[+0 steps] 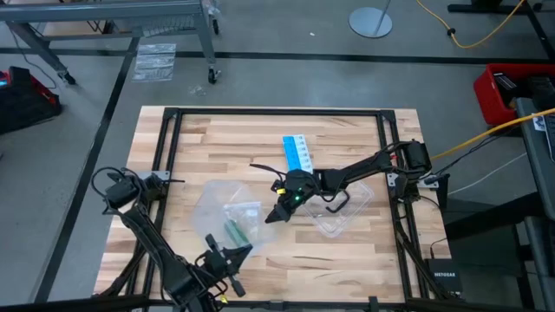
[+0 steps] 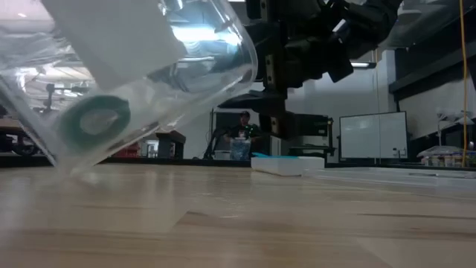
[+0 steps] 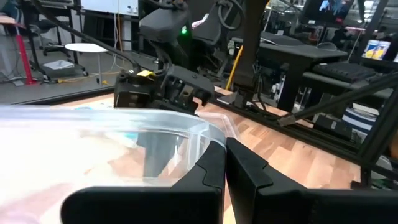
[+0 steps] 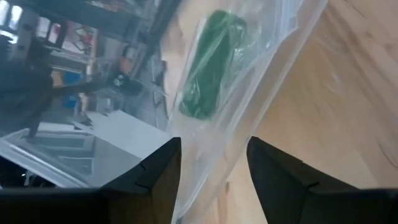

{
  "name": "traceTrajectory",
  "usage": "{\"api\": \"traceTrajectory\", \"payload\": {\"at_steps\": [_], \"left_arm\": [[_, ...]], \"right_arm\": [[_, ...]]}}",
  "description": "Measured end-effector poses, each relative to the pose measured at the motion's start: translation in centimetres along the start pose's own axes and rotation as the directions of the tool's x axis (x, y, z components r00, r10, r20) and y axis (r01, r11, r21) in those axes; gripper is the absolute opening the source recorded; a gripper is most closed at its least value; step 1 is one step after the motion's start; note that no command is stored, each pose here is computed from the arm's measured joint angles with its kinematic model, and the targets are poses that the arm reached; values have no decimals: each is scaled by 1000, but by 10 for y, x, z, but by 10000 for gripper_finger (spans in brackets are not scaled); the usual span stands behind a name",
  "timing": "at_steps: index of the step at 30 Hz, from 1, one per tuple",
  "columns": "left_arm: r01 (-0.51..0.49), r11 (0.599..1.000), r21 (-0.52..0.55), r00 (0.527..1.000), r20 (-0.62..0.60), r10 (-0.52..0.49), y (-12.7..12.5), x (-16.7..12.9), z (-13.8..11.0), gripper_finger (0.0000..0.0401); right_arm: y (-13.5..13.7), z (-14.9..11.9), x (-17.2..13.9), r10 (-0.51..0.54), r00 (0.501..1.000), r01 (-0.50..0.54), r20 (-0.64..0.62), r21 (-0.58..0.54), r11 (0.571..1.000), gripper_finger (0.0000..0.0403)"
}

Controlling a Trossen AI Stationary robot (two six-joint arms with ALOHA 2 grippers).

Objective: Roll bandage
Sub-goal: Adjust the transparent bin

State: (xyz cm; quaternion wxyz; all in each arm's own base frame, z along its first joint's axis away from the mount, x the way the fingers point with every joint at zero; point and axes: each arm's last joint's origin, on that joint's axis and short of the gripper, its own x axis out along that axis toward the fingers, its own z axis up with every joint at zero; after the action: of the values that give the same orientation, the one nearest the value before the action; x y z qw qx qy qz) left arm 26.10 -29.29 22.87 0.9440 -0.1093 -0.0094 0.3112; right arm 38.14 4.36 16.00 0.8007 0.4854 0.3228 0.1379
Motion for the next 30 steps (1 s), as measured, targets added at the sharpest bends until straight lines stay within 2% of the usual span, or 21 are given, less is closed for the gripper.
{"api": "traceTrajectory", "payload": {"at_steps": [5,17,21,27,30], "left_arm": [[-6,1000,4,1000,22,6,-2,1,-7,0],[-9,1000,6,999,36,9,-2,1,-7,0],[-9,1000,6,999,36,9,-2,1,-7,0],[-5,1000,6,1000,21,5,-2,1,-8,0],[-6,1000,11,1000,26,6,-2,1,-9,0]], "right_arm": [[-2,-2,0,-37,999,37,-9,18,999,186],[2,-10,5,-39,999,40,-33,12,999,183],[5,-14,8,-48,999,48,-25,3,999,148],[5,-12,7,-64,998,64,26,10,998,54],[7,-8,7,-44,997,44,60,-12,999,47]]}}
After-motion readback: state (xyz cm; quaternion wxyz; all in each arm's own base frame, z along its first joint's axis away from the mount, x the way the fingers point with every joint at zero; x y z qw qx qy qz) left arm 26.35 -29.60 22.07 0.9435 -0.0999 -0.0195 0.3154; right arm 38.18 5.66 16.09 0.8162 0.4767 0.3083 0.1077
